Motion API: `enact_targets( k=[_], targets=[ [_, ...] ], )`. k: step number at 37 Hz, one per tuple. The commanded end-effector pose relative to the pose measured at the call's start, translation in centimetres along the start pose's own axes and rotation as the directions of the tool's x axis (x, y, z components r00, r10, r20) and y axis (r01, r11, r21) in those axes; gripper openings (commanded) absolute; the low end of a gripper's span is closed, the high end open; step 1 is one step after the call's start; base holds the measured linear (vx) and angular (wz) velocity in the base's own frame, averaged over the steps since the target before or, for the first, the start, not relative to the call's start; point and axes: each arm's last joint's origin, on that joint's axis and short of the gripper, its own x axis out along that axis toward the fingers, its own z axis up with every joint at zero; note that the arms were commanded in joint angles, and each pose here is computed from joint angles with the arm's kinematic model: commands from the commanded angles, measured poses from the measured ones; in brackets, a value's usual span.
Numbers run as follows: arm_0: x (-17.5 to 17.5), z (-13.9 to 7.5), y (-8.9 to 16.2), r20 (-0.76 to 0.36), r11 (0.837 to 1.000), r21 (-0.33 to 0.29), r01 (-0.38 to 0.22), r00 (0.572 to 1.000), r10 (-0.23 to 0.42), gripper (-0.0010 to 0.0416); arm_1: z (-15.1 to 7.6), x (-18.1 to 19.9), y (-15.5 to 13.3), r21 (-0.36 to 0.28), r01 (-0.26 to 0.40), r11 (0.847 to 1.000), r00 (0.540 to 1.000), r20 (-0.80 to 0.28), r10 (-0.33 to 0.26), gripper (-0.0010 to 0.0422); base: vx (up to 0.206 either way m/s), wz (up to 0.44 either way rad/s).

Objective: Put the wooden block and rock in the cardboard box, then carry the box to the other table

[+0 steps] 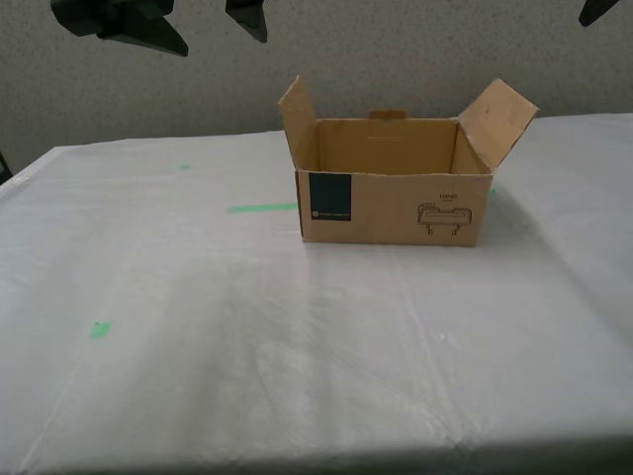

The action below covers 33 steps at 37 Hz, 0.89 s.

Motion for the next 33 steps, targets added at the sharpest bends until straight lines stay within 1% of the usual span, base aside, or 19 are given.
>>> enact_targets(
  k=[1, 33],
  targets=[
    [-0.01, 0.01, 0.0, 0.002, 1.0, 0.002, 0.001, 1.0, -0.002, 0.0394, 0.03, -0.01, -0.02, -0.003, 0.003, 1.0, 1.0, 0.001, -0.003, 0.0396, 0.0, 0.0],
    [-0.01, 0.01, 0.0, 0.002, 1.0, 0.002, 0.001, 1.0, -0.002, 0.0393, 0.04, -0.01, -0.01, -0.003, 0.002, 1.0, 1.0, 0.001, -0.002, 0.0396, 0.0, 0.0]
  ],
)
